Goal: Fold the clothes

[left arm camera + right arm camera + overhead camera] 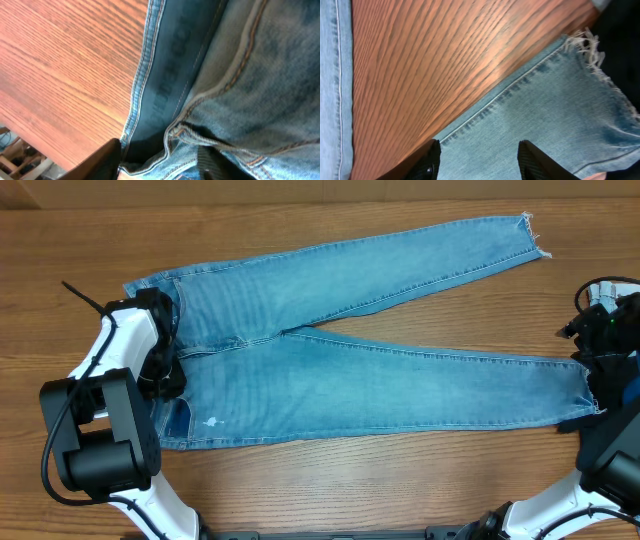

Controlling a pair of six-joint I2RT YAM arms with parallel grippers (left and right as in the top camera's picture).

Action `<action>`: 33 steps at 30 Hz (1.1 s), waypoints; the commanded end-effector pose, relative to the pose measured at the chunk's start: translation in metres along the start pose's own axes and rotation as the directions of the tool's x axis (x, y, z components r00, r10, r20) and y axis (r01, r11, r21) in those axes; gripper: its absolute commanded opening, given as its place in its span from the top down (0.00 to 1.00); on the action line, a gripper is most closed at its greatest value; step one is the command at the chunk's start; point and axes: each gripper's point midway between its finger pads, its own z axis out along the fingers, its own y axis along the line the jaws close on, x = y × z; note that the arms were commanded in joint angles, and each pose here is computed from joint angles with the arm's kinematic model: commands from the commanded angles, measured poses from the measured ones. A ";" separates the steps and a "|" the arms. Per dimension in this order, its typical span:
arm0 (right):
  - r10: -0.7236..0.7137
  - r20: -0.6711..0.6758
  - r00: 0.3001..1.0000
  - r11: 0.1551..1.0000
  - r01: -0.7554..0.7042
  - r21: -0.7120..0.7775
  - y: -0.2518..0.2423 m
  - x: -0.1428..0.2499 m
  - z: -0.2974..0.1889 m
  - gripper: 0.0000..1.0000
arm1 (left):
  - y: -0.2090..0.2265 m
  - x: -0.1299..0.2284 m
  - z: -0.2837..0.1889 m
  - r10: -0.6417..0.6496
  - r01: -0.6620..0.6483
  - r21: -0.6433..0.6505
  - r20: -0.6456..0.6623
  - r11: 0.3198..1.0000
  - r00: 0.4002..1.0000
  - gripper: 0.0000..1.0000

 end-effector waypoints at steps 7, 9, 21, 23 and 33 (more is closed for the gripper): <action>-0.053 0.048 0.997 0.998 0.053 -0.015 0.012 -0.007 -0.014 0.46 | -0.045 0.031 0.014 0.178 -0.151 0.252 -0.086 0.956 0.980 0.55; -0.053 0.048 0.997 0.998 0.053 -0.015 0.012 -0.007 -0.014 0.46 | -0.037 0.035 0.021 0.181 -0.159 0.201 -0.095 0.967 0.979 0.57; -0.052 0.047 0.998 0.998 0.053 -0.014 0.012 -0.007 -0.014 0.46 | 0.012 0.056 0.020 -0.015 0.000 -0.082 -0.189 0.997 0.982 0.96; -0.052 0.046 0.998 0.998 0.053 -0.014 0.012 -0.006 -0.014 0.46 | 0.013 0.056 0.020 -0.015 -0.001 -0.086 -0.186 0.996 0.982 0.94; -0.056 0.048 0.997 0.998 0.057 -0.006 0.011 -0.007 -0.014 0.45 | -0.013 0.010 -0.035 -0.078 0.091 0.133 -0.101 0.987 0.992 0.51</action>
